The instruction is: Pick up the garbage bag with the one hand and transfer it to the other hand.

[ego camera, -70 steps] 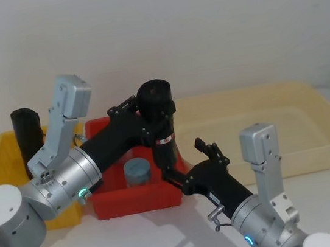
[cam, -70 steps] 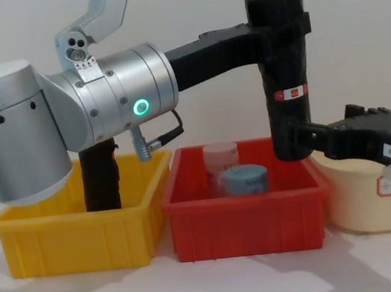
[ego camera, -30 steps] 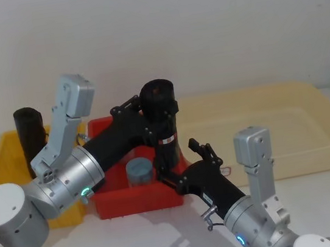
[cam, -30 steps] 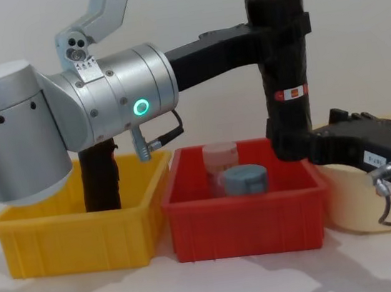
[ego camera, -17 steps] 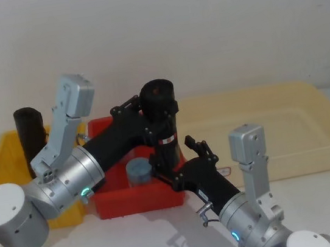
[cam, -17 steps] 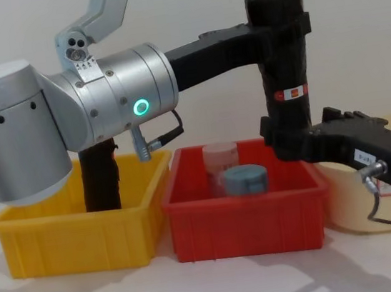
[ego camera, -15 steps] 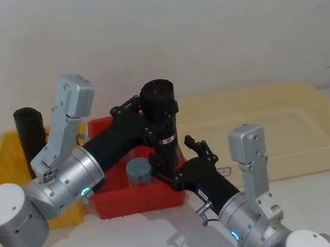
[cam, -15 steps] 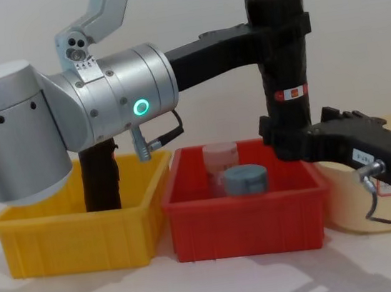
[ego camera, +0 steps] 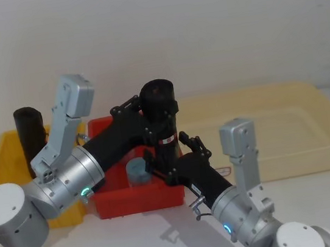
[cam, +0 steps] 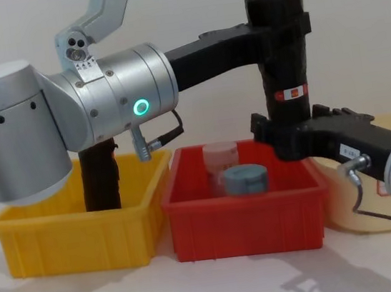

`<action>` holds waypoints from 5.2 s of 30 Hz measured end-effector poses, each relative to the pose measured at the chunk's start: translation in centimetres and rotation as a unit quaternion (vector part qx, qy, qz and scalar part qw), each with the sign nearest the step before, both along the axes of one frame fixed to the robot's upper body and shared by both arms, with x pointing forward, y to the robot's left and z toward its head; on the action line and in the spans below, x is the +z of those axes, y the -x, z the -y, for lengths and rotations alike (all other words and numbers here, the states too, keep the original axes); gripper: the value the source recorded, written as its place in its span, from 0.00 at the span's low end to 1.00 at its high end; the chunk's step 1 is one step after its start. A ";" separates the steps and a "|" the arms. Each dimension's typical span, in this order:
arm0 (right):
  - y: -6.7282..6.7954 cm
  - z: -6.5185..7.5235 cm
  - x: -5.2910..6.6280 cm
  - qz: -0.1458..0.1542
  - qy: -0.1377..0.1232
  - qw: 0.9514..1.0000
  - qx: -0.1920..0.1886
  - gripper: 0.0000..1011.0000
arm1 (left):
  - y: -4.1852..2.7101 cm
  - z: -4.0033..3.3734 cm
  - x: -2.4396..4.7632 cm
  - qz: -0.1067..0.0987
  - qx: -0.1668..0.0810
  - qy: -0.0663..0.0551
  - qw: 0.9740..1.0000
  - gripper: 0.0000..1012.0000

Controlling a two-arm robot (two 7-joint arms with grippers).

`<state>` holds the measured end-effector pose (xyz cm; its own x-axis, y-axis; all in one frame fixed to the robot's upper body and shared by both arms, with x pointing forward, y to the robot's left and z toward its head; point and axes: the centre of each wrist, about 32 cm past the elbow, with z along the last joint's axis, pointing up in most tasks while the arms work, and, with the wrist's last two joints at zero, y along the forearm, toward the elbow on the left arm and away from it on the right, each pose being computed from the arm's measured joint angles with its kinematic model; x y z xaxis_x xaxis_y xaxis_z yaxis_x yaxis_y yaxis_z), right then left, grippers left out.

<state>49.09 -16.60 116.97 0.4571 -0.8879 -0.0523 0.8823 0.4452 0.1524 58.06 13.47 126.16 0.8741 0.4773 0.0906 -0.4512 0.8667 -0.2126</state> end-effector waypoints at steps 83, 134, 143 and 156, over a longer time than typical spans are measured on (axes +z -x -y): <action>-8.0 4.8 4.2 -0.064 0.013 0.970 -0.234 0.61 | 0.00 0.00 0.00 0.000 0.000 0.000 1.000 0.99; -4.1 3.4 8.5 -0.020 0.089 0.980 -0.175 0.99 | 10.91 -6.08 -1.28 0.020 0.220 0.032 0.975 0.99; -3.0 1.7 7.9 -0.031 0.106 0.986 -0.127 0.99 | 14.54 -7.77 -2.38 0.026 0.286 0.048 0.957 0.99; -2.3 0.7 7.7 -0.047 0.136 0.987 -0.076 0.99 | 19.10 -10.05 -4.07 0.034 0.363 0.072 0.928 0.99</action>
<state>51.38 -17.30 124.63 0.3217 -0.9330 0.1612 0.9467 0.3194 -0.0408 38.96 23.51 122.09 0.3111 0.9501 0.0240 -0.8870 0.2994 -0.3516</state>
